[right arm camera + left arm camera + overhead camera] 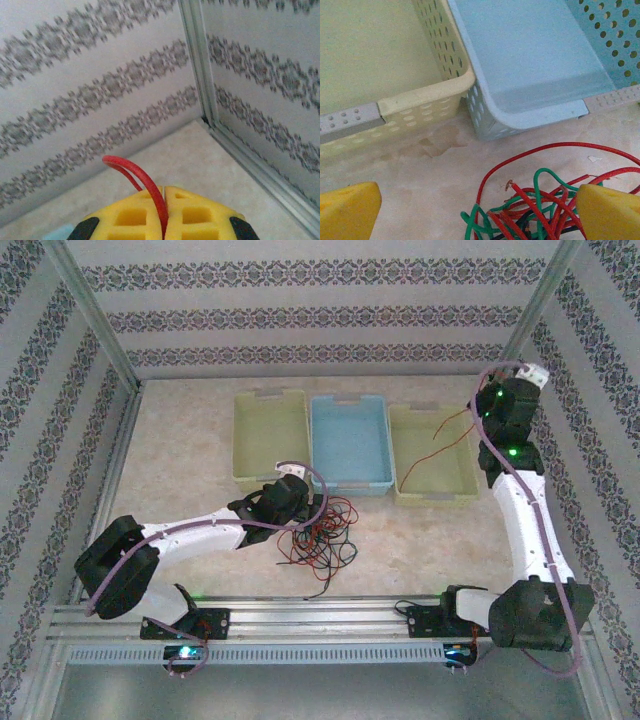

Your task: Untangle the cables

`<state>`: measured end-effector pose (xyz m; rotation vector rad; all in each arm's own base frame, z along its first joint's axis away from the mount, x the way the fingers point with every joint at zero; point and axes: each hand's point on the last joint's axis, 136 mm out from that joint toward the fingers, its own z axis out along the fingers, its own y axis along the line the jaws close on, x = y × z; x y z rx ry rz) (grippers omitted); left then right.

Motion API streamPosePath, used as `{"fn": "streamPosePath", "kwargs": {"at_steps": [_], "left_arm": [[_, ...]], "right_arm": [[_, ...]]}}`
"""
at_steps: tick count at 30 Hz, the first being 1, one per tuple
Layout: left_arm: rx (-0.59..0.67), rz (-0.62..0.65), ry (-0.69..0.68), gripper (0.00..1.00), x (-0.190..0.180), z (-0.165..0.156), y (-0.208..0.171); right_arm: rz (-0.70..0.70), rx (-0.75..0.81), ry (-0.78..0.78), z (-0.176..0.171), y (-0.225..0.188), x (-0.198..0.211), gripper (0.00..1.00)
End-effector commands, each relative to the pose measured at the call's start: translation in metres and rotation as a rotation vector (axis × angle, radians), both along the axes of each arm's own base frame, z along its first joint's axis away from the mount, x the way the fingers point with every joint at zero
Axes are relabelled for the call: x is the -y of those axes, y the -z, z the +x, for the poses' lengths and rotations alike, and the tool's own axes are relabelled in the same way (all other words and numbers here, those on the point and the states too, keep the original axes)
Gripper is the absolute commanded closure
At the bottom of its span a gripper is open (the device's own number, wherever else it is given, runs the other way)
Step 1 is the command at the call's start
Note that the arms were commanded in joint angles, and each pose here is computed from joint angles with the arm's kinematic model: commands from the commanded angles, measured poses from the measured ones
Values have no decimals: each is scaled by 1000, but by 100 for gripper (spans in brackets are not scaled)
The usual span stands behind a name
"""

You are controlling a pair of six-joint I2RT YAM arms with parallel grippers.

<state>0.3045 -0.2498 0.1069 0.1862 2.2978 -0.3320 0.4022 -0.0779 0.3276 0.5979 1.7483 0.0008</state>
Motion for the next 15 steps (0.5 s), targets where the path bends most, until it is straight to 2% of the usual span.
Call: {"fn": "streamPosePath", "kwargs": {"at_steps": [1,8,15], "left_arm": [[-9,13,-35,0,-10,2,1],[-18,8,-35,0,-10,0,3],[-16,16,-29,1,-9,1,2]], "right_arm": [[21,-82,21,-6,45,-4,100],[67,-300,-31,-16,145,-27,100],[138,-508,-71,-17,215,-44,100]]}}
